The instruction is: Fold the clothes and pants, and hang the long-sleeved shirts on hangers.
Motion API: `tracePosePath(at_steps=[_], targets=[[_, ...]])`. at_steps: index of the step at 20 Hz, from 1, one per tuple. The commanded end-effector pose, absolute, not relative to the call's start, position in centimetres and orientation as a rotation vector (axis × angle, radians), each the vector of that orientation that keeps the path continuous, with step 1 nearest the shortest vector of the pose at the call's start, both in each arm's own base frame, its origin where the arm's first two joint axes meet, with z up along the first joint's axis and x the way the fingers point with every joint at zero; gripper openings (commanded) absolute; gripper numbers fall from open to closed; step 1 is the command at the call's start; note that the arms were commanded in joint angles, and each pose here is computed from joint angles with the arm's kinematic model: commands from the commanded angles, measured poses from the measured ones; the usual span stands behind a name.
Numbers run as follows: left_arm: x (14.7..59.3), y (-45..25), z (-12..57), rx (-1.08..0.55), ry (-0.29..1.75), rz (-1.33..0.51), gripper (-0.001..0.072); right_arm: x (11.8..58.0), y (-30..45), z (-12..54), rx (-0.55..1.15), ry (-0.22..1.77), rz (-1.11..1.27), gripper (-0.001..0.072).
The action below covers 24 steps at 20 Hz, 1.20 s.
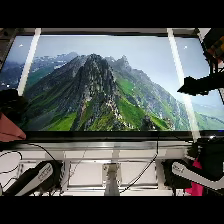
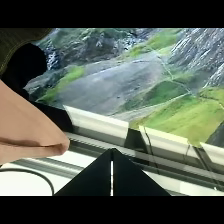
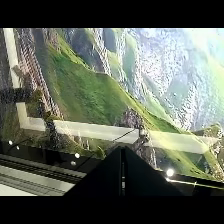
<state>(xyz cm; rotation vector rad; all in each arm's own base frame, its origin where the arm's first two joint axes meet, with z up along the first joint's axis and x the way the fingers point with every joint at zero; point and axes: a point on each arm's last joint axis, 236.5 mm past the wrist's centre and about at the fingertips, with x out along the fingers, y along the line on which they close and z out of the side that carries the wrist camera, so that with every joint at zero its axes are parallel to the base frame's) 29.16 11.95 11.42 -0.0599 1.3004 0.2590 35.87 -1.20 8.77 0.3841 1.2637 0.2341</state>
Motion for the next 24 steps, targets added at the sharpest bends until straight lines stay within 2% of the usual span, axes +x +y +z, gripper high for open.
tracePosePath(at_steps=[1, 6, 9, 10, 11, 12, 18, 21, 24], targets=[[29.2, 12.0, 11.4, -0.058, 1.299, 0.261, 0.0012, 36.3, -1.3, 9.5, 0.374, 1.241, 0.233, 0.0010], [28.7, 16.1, 10.8, 0.062, 1.348, 0.385, 0.0013, 36.3, -1.3, 9.5, 0.374, 1.242, 0.233, 0.0010], [29.1, 17.5, 9.3, 0.076, 1.392, 0.412, 0.0030, 36.3, -1.3, 9.5, 0.374, 1.242, 0.233, 0.0010], [29.1, 17.9, 8.7, 0.086, 1.415, 0.420, 0.0150, 36.3, -1.3, 9.5, 0.374, 1.242, 0.233, 0.0010], [29.1, 18.7, 8.3, 0.110, 1.433, 0.441, 0.0336, 36.3, -1.3, 9.5, 0.374, 1.242, 0.233, 0.0010], [29.2, 19.5, 8.0, 0.138, 1.445, 0.464, 0.0371, 36.3, -1.3, 9.5, 0.374, 1.242, 0.233, 0.0010], [29.4, 22.9, 5.3, 0.172, 1.514, 0.542, 0.0371, 36.3, -1.3, 9.5, 0.374, 1.241, 0.233, 0.0011], [28.9, 26.4, 4.7, 0.117, 1.476, 0.658, 0.0439, 36.3, -1.3, 9.5, 0.374, 1.241, 0.233, 0.0010], [27.4, 28.4, 3.5, 0.044, 1.497, 0.725, 0.0441, 36.3, -1.3, 9.6, 0.374, 1.241, 0.233, 0.0010]])
